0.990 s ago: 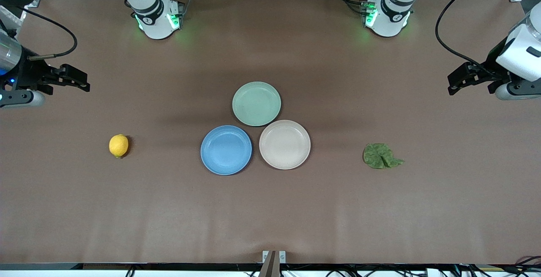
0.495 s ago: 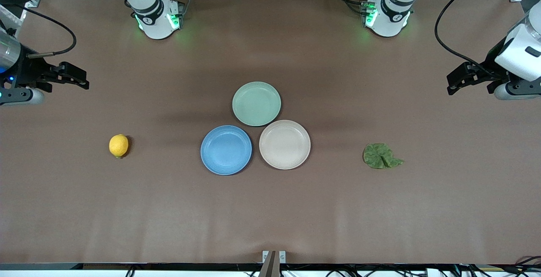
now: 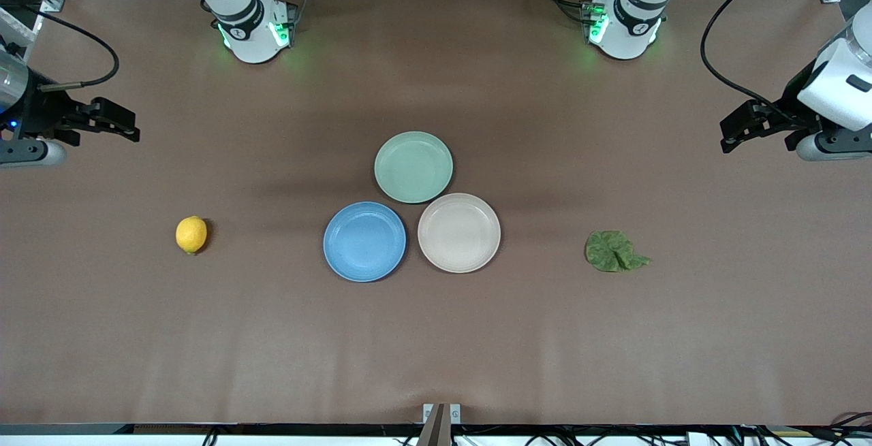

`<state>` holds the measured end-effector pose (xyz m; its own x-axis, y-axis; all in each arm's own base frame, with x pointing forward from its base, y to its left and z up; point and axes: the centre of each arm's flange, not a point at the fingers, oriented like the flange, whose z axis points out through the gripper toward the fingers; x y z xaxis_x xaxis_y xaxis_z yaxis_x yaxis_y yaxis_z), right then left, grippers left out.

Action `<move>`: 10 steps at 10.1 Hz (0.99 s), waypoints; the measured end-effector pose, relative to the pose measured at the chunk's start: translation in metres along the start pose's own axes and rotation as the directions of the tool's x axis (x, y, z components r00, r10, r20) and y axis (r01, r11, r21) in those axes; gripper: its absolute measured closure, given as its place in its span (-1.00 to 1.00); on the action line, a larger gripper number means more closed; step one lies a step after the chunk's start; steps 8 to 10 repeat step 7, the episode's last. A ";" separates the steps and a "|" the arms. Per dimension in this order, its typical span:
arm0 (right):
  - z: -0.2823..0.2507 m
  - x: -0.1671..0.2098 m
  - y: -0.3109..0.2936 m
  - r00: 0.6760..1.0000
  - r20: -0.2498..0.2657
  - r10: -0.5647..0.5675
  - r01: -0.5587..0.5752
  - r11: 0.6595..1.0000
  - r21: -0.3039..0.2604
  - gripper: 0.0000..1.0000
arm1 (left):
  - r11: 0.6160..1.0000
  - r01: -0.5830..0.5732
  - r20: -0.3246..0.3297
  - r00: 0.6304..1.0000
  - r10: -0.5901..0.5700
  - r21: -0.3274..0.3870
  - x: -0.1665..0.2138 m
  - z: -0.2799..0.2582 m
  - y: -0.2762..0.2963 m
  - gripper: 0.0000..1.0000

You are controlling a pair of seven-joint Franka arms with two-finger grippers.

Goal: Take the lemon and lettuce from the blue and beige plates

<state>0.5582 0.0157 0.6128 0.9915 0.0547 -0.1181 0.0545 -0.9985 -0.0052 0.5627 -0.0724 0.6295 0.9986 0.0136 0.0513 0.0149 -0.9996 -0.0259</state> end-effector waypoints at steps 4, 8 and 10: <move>0.003 -0.004 -0.001 1.000 0.007 -0.006 0.006 1.000 0.000 -1.00 | 1.000 -0.002 -0.001 1.000 0.002 0.000 0.000 -0.001 0.001 -1.00; 0.005 -0.008 -0.003 1.000 0.012 -0.010 0.010 1.000 0.000 -1.00 | 1.000 -0.002 -0.001 1.000 0.002 0.000 0.000 -0.001 0.001 -1.00; 0.005 -0.008 -0.003 1.000 0.012 -0.010 0.010 1.000 0.000 -1.00 | 1.000 -0.002 -0.001 1.000 0.002 0.000 0.000 -0.001 0.001 -1.00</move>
